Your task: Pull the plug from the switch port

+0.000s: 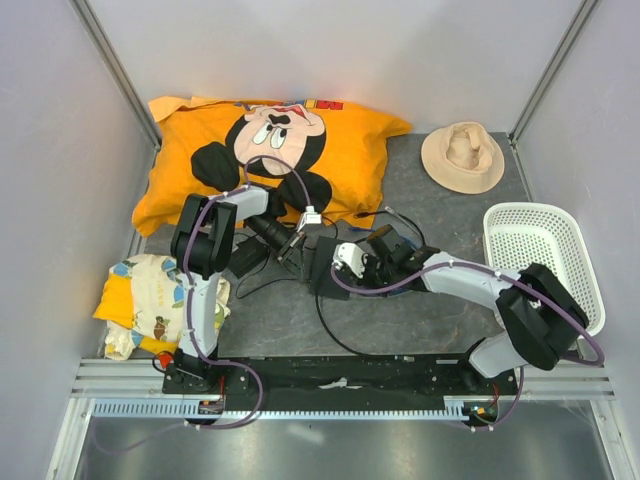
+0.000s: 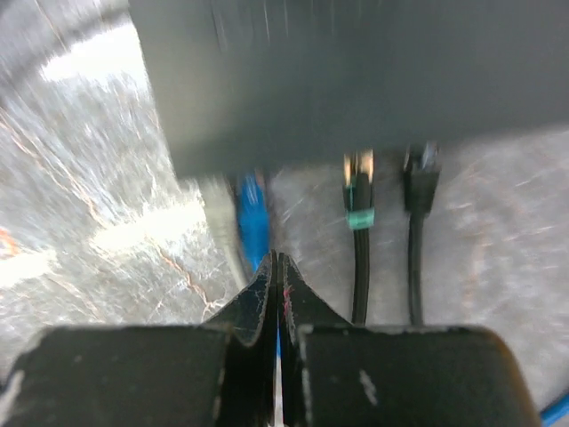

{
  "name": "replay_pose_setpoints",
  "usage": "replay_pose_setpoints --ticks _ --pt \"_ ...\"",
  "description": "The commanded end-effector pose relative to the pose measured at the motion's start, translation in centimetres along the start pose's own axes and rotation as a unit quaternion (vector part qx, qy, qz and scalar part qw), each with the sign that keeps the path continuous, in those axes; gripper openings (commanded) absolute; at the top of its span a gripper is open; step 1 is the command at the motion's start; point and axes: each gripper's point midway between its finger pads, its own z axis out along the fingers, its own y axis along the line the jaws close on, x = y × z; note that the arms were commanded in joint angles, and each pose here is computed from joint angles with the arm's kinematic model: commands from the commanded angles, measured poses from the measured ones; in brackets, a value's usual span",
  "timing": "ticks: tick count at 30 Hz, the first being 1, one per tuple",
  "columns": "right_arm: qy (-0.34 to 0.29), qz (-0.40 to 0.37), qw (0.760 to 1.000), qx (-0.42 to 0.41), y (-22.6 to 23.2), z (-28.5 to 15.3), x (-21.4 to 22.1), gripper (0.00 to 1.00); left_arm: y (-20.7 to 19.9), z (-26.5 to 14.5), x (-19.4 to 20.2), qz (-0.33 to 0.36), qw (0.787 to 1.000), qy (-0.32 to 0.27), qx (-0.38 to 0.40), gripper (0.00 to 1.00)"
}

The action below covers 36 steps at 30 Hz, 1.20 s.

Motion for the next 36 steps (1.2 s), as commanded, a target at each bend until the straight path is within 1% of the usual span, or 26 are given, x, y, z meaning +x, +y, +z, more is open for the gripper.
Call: replay_pose_setpoints --ticks 1,4,6,7,8,9,10,12,13,16,20,21,25,28,31,33,36 --pt "-0.066 0.002 0.998 0.015 -1.8 -3.5 -6.5 0.01 -1.0 1.2 -1.7 -0.025 0.999 -0.011 0.033 0.02" --pt "-0.101 0.005 0.995 0.024 -2.5 -5.0 -9.3 0.02 -1.4 2.5 -1.7 -0.026 0.999 0.006 0.039 0.02" --pt "-0.110 0.006 0.994 0.009 -2.2 -5.0 -10.0 0.02 -1.5 3.7 -1.8 -0.019 0.999 0.013 0.042 0.02" --pt "-0.107 0.008 0.994 0.004 -2.0 -4.8 -9.8 0.01 -1.7 3.9 -2.5 -0.038 0.998 0.001 0.048 0.02" --pt "-0.103 0.007 0.995 0.001 -1.8 -4.5 -9.5 0.00 -1.9 4.3 -2.7 -0.056 0.997 -0.010 0.060 0.02" --pt "-0.089 0.010 0.996 -0.005 -1.6 -3.8 -8.4 0.00 -1.6 4.7 -3.6 -0.054 0.996 -0.030 0.068 0.02" --pt "-0.083 0.008 0.996 -0.009 -1.4 -3.5 -7.9 0.00 -2.4 4.9 -4.4 -0.092 0.990 -0.044 0.093 0.02" --pt "-0.069 0.004 0.998 -0.011 -1.1 -2.9 -6.7 0.00 -3.2 5.8 -4.9 -0.116 0.986 -0.044 0.108 0.02" --pt "-0.064 0.004 0.998 -0.010 -1.1 -2.7 -6.3 0.00 -3.0 6.2 -5.5 -0.098 0.988 -0.049 0.105 0.02" --pt "-0.045 0.003 0.999 -0.011 -1.0 -1.9 -5.0 0.00 -3.0 7.7 -5.7 -0.086 0.992 -0.036 0.090 0.02" --pt "-0.020 0.009 1.000 -0.012 -0.9 -0.6 -3.2 0.00 -2.0 8.8 -5.5 -0.100 0.991 -0.022 0.083 0.02" --pt "-0.013 0.007 1.000 -0.015 -0.7 -0.2 -2.7 0.00 -1.5 9.1 -5.2 -0.112 0.990 -0.017 0.078 0.02" --pt "0.012 -0.005 1.000 -0.019 -0.4 0.6 -1.2 0.00 -0.3 9.6 -4.8 -0.125 0.990 -0.010 0.058 0.02" --pt "0.033 -0.007 0.999 -0.027 0.3 1.2 0.0 0.00 0.4 9.7 -4.6 -0.139 0.989 -0.007 0.045 0.02" --pt "0.056 -0.009 0.997 -0.053 2.1 1.7 1.5 0.00 0.5 9.3 -4.4 -0.144 0.988 -0.012 0.047 0.02" --pt "0.072 0.009 0.995 -0.065 3.5 1.9 2.8 0.00 0.7 8.7 -4.2 -0.146 0.988 -0.019 0.046 0.02" --pt "0.068 0.020 0.996 -0.053 3.2 2.2 2.6 0.00 1.4 7.6 -3.4 -0.146 0.988 -0.031 0.041 0.01"
